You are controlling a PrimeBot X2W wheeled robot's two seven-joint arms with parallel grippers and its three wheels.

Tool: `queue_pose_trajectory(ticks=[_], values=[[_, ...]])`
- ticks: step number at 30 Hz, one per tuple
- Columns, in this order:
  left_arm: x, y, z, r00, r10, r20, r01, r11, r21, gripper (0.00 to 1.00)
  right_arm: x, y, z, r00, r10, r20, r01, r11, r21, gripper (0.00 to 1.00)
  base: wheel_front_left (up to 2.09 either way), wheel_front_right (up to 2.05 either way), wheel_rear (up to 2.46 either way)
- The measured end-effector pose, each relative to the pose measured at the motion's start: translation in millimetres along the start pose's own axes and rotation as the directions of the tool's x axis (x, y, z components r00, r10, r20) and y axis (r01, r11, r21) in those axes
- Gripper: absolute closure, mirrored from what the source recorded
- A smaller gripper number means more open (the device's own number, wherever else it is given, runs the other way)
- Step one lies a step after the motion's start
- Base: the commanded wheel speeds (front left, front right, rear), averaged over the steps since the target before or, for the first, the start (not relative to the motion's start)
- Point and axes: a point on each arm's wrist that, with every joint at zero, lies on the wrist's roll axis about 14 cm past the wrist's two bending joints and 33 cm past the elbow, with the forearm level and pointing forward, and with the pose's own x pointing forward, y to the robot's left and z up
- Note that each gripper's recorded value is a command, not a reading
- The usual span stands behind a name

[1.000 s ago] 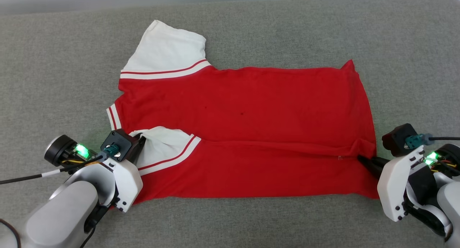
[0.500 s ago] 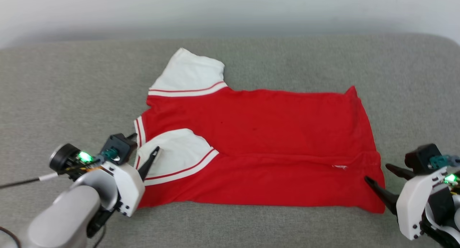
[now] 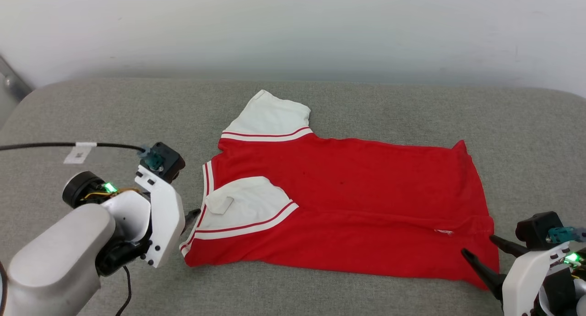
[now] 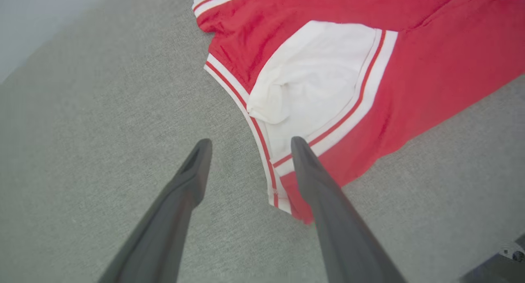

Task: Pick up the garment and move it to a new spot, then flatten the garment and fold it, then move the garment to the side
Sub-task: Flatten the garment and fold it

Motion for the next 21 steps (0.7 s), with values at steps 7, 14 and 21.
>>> queue_pose_trajectory(ticks=[7,14,21], values=[[1.0,-16.2,-28.2,0.950,-0.118,-0.289,0.096,0.991,-0.090,0.00,0.8,6.9,3.9,1.000,0.010,0.001,-0.010,1.000,-0.005,0.00,0.00,0.00,0.00],[12.5,-24.0,-56.7,0.851,-0.185,-0.492,0.126,0.980,-0.152,0.00,4.7,7.5,6.8,1.000,0.017,-0.013,-0.017,1.000,-0.013,0.00,0.00,0.00,0.00],[36.9,-29.9,-69.7,0.810,-0.224,-0.542,0.130,0.970,-0.206,0.00,9.8,-0.8,2.6,0.999,0.006,-0.038,-0.006,1.000,-0.007,0.00,0.00,0.00,0.00]])
